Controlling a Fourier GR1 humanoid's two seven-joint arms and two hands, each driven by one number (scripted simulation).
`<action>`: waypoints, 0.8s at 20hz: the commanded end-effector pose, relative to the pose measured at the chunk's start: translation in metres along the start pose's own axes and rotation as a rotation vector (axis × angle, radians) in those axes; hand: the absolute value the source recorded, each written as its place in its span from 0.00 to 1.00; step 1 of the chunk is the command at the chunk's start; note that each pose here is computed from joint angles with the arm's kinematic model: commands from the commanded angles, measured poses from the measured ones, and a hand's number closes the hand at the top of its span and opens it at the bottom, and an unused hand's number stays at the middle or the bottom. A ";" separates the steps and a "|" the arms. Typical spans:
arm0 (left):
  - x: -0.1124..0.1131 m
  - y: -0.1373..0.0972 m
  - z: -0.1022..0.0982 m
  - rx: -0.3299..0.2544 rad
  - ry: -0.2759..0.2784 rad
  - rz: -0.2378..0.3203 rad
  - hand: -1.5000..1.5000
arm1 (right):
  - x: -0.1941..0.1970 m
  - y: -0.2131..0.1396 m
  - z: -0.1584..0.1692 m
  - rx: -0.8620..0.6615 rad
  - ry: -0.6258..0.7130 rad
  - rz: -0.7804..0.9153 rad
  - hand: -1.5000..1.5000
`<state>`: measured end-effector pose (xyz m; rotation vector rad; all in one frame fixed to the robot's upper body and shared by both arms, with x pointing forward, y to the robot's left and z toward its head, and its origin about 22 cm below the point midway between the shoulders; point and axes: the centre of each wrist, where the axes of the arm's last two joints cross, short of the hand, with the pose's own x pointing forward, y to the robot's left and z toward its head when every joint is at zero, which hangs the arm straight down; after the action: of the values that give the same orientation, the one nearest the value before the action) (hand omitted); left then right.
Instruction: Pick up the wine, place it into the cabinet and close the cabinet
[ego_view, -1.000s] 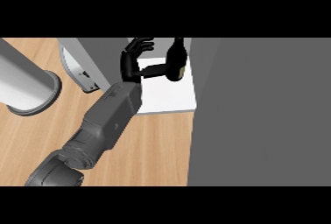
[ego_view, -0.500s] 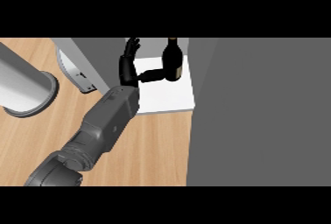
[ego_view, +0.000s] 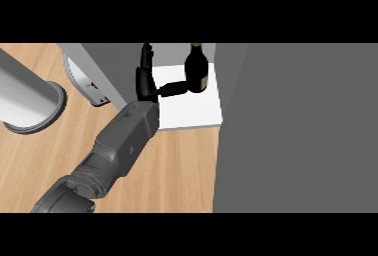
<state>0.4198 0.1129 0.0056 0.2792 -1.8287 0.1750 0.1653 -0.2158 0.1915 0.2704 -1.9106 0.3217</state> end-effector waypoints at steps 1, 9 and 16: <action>-0.021 0.014 0.015 -0.007 0.014 0.013 0.00 | 0.023 0.003 0.015 0.005 -0.024 -0.014 0.00; -0.008 0.005 0.006 -0.082 -0.021 0.057 0.00 | 0.011 0.011 0.004 0.011 -0.036 -0.028 0.00; -0.027 0.018 0.020 -0.108 -0.026 0.095 0.00 | 0.015 0.005 0.003 0.024 -0.037 -0.023 0.00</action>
<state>0.4175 0.1139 0.0015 0.1249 -1.8970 0.1051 0.1656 -0.2120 0.1939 0.2849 -1.9081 0.3193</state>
